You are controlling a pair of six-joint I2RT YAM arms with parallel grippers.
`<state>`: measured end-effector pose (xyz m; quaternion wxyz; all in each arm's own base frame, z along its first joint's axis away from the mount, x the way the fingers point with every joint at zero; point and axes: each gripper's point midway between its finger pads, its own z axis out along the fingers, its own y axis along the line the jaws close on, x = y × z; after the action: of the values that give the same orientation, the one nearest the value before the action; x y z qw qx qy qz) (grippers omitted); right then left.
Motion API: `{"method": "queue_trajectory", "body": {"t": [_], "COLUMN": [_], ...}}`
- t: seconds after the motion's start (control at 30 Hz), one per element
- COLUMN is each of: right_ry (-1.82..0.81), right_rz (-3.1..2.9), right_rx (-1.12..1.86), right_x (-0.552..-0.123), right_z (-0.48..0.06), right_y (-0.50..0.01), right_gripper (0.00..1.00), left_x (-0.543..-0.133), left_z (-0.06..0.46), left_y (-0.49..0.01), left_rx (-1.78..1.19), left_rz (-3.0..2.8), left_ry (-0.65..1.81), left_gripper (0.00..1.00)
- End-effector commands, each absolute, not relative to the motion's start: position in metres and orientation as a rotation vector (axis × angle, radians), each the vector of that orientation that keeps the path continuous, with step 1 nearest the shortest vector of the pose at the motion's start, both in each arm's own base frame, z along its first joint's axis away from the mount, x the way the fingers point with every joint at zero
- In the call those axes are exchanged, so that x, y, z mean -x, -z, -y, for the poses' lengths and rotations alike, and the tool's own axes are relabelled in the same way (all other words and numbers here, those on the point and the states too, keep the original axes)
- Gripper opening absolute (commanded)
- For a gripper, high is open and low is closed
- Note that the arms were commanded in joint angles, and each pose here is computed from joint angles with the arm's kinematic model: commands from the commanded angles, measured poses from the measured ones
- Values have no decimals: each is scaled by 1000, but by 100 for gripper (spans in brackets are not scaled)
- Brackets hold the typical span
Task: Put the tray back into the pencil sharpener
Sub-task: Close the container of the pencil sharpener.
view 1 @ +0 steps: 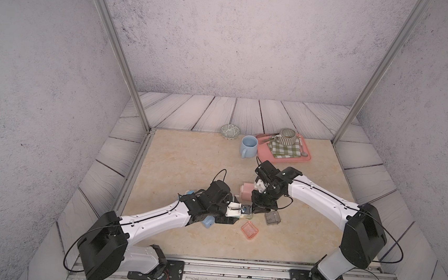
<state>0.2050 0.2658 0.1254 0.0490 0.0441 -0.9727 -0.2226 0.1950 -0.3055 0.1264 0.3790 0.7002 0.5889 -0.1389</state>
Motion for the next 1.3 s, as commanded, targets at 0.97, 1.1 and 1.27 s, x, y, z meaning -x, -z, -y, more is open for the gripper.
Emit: {"method": "queue_trajectory", "body": {"t": [0.97,1.1,1.27], "right_ry": [1080,966,1059], "right_rz": [3103,3097,3039], "right_rx": [174,214,205], "right_x": [-226,-225,-228], "right_z": [-210,-200,-213], "right_y": [-175,-158,-154], "right_gripper": [44,33,26], "left_x": [-211,-212,-212], "left_z": [327,329,332], "left_y": [-139,-148,-157], "left_rx": [-1625,-1584,-1527], "left_rz": [-1597,-1588,-1598], "left_ry": [409,437,483], "left_gripper": [10,10,10]}}
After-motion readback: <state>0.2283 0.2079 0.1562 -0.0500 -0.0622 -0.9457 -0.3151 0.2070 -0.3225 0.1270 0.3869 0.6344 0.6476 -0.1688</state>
